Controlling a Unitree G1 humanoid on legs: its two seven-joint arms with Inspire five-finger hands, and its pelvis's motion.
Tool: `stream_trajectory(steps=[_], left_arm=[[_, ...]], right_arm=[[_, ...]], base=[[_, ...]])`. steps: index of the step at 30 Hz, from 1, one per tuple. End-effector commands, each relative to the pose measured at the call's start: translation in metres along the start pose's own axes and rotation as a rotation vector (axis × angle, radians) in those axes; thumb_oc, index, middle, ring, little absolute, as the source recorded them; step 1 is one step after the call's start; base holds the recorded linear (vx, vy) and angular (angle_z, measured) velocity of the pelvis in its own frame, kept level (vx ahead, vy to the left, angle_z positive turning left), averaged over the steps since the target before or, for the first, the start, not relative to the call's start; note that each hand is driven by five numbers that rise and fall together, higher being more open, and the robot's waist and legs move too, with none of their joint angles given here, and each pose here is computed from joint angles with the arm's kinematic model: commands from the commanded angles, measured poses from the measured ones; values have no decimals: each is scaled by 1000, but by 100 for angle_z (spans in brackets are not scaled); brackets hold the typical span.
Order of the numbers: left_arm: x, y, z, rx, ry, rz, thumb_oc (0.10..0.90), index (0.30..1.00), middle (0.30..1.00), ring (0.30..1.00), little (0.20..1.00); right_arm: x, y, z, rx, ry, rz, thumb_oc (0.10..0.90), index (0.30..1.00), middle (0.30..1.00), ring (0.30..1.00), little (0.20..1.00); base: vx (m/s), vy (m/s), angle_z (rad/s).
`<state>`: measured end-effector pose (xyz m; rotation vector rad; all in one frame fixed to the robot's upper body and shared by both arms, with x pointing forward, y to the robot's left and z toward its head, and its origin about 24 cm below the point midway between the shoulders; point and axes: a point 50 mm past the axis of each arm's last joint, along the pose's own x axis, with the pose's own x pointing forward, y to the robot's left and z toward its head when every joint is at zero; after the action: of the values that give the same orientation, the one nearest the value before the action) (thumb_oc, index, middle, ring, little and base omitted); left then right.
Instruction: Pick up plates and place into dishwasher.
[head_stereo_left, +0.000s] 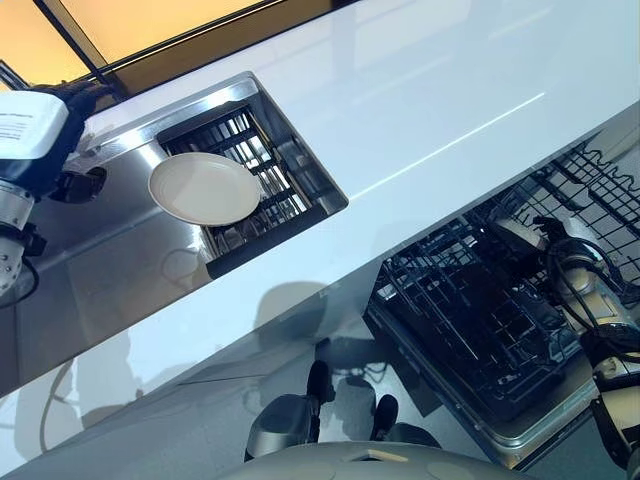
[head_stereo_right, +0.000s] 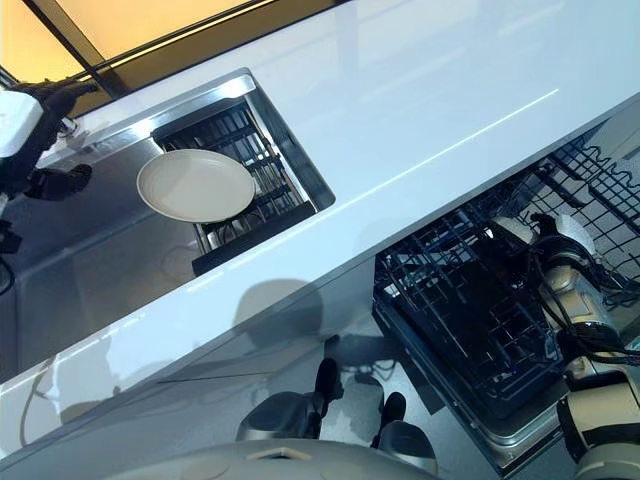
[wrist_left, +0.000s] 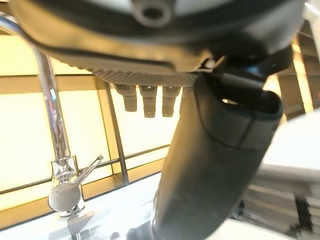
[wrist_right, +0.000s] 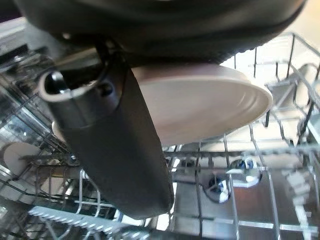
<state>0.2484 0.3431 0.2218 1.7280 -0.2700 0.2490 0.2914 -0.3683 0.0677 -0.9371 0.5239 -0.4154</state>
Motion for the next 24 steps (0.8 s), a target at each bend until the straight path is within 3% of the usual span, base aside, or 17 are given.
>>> stream_trajectory(steps=[1,9,24], left_arm=[[0,47,-22,210,37,157,800,900,900,900,900],[-3,24,-16,286,-2,12,800,900,900,900,900],[4,7,-4,263,-64,-55,800,900,900,900,900]], right_arm=[[-5,-34,30,155,-188,-140,800,900,900,900,900],[-16,-43,55,385,-346,-206,800,900,900,900,900],[-34,-55,74,694,-520,-225,800,900,900,900,900]], base=[[-12,36,-3],[-16,49,-4],[-9,29,-2]])
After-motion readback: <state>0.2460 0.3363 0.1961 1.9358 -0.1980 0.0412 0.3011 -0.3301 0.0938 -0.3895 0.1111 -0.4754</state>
